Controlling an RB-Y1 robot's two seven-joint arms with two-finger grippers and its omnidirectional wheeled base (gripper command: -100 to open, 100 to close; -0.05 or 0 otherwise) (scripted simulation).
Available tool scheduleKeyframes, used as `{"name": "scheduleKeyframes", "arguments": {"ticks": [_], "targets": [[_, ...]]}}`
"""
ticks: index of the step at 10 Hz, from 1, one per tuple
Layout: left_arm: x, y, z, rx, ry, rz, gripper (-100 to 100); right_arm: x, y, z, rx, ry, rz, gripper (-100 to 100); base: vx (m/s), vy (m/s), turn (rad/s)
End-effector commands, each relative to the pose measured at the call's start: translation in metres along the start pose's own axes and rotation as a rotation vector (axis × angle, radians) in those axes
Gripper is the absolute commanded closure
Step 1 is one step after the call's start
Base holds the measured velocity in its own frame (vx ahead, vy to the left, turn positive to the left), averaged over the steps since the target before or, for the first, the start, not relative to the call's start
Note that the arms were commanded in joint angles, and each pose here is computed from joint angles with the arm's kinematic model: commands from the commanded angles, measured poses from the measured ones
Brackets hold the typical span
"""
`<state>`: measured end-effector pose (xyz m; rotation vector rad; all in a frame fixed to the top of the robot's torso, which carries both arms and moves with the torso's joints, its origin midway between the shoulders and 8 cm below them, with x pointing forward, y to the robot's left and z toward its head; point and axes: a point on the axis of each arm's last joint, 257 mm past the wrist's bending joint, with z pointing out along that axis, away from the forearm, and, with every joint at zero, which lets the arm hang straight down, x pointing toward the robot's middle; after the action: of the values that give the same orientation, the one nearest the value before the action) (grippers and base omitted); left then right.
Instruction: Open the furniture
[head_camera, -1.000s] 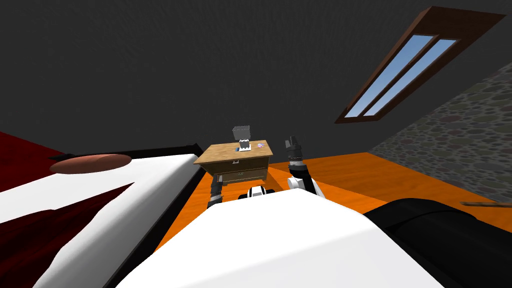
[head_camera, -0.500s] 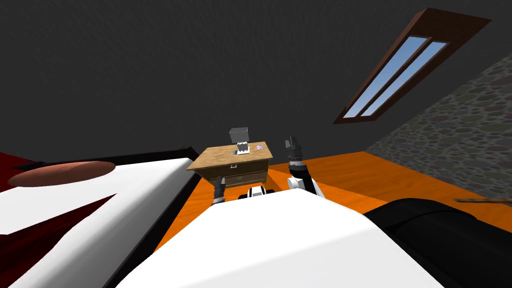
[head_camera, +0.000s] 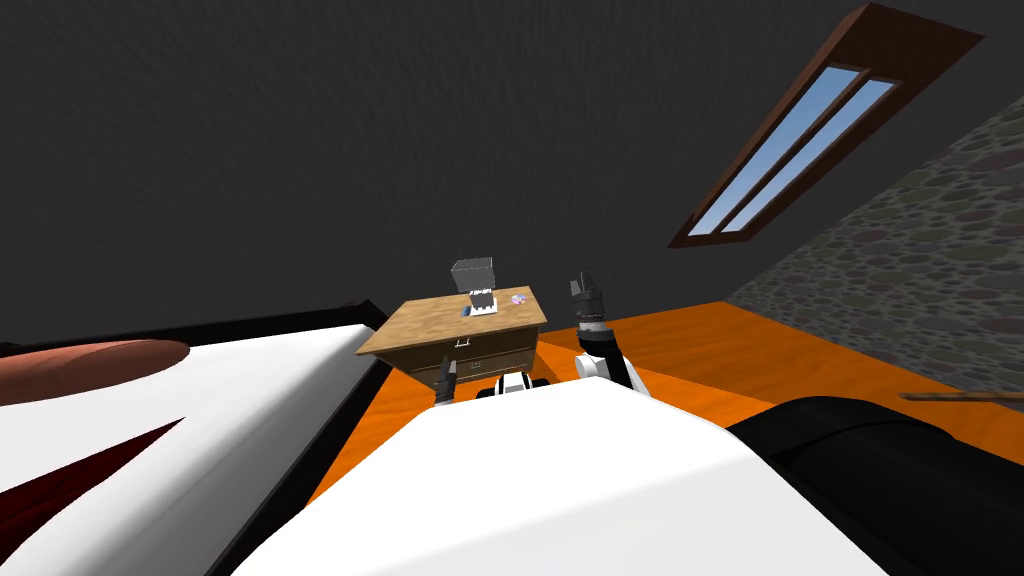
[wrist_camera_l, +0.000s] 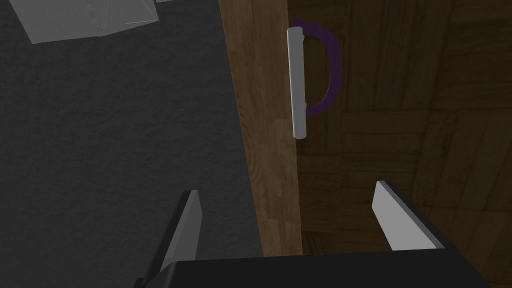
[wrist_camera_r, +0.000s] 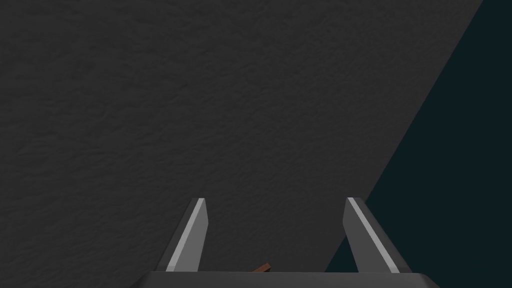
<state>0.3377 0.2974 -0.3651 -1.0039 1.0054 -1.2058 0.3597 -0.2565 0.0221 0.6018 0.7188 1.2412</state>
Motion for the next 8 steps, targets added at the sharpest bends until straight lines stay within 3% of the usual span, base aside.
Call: {"name": "scheduleKeyframes", "arguments": {"ticks": [1,6,7,8], "targets": [[0.012,0.006,-0.008,-0.014,0.008,-0.007,-100,0.0,0.0,0.0,0.0,0.0,0.0,0,0.079,-0.001,-0.012],[0.056,0.013,-0.022,-0.036,0.004,-0.073,-100,0.0,0.0,0.0,0.0,0.0,0.0,0,0.06,-0.002,-0.03],[0.049,0.013,-0.02,-0.035,0.006,-0.061,-100,0.0,0.0,0.0,0.0,0.0,0.0,0,0.023,-0.004,-0.004],[0.051,0.014,-0.005,-0.034,0.01,-0.064,-100,0.0,0.0,0.0,0.0,0.0,0.0,0,-0.014,-0.002,0.025]]}}
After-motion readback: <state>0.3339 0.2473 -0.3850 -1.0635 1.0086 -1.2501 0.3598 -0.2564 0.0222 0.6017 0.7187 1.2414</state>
